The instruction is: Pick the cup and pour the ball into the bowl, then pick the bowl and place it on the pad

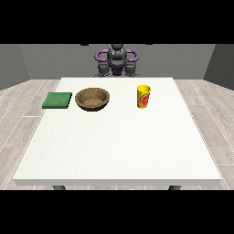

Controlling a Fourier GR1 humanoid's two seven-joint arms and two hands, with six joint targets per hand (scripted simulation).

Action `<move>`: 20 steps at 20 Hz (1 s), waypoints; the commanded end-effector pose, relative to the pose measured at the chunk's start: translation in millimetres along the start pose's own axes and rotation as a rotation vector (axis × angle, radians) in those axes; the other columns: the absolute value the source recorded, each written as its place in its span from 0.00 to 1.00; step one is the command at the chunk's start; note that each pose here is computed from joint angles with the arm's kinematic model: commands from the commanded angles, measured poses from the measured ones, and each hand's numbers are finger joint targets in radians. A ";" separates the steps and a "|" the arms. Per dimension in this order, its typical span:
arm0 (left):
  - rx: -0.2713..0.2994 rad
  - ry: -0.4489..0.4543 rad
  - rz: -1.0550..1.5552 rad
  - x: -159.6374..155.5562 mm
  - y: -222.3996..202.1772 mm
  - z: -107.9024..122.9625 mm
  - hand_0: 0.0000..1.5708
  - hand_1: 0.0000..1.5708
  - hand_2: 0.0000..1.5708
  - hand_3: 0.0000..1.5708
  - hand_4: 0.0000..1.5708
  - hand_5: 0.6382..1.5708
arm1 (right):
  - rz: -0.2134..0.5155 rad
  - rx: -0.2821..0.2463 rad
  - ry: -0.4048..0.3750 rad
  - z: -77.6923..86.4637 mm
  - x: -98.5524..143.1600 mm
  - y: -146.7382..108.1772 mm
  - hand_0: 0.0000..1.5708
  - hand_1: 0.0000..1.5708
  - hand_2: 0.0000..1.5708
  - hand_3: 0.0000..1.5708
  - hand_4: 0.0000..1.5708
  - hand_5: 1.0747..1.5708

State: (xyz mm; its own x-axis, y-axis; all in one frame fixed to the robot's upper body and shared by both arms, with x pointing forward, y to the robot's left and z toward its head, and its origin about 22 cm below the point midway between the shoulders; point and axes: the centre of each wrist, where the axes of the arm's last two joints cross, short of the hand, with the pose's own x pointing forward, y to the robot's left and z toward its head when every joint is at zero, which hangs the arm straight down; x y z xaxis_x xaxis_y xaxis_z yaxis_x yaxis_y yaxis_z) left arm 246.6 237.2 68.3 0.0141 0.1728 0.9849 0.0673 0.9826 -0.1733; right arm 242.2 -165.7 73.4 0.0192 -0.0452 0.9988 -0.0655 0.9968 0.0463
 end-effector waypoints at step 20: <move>0.022 -0.513 -0.204 88.8 31.7 -79.3 0.00 0.00 0.00 0.00 0.00 0.87 | 0.049 0.183 -0.454 -30.1 109.1 42.5 0.00 0.00 0.00 0.00 0.00 0.99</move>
State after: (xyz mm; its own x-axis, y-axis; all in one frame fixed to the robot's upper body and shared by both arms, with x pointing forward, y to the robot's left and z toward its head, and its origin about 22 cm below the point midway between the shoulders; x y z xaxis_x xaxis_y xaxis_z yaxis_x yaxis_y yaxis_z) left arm 313.3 264.7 152.0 -0.4438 0.0398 0.8952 0.0467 0.9987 -0.0212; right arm 270.7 -118.4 167.3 -0.3701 -0.0360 0.9283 -0.1873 0.9816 -0.0366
